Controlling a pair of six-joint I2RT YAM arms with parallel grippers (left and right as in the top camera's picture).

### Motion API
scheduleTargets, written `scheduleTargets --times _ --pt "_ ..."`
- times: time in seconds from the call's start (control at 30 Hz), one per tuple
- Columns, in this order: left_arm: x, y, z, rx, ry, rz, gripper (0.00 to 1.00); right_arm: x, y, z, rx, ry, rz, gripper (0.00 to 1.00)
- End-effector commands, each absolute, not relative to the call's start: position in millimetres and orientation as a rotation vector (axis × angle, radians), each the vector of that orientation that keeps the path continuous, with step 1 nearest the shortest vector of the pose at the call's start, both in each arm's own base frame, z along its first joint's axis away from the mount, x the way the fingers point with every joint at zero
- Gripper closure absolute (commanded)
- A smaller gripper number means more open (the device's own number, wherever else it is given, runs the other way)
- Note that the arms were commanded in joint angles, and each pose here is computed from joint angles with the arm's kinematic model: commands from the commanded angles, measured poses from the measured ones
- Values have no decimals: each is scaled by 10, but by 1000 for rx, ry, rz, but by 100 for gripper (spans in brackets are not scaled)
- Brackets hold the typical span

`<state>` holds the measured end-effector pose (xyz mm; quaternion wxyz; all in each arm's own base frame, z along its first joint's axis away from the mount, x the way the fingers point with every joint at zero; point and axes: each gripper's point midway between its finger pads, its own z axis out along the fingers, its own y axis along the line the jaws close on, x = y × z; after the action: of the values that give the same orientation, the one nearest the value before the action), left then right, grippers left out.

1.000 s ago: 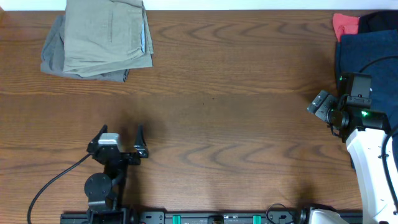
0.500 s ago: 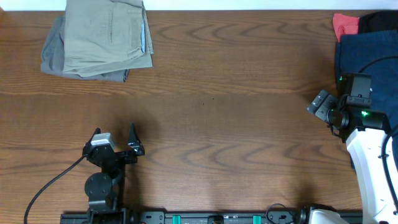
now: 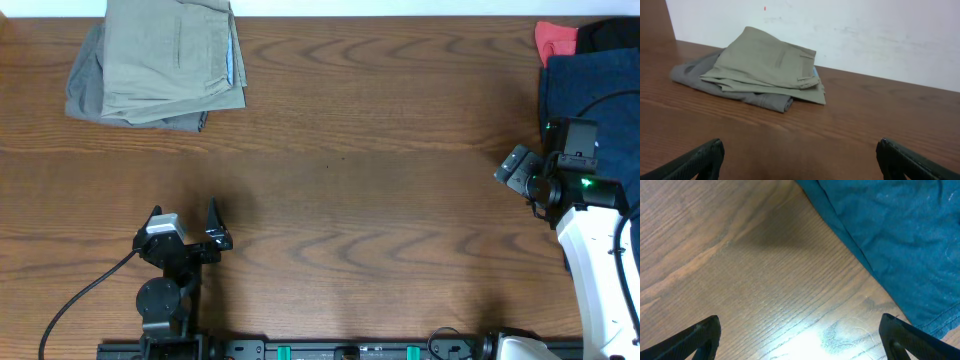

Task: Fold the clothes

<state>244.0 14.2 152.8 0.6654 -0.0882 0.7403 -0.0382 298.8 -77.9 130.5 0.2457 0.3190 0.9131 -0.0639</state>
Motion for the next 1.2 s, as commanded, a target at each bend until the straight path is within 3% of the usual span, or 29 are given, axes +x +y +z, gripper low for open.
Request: scheduleTargets --times 0.0,0.3,0.67,1.17 --pt "2429 214 1366 -247 1708 -61 2 2995 -779 1322 847 2491 -196 1" --pt "2429 214 1366 -247 1708 -61 2 2989 -778 1357 845 2479 -191 1" --pt "2429 214 1366 -247 1708 -61 2 2634 -749 1834 810 2254 -136 1" --pt "2429 214 1366 -247 1708 -61 2 2562 -64 1556 450 1754 326 1"
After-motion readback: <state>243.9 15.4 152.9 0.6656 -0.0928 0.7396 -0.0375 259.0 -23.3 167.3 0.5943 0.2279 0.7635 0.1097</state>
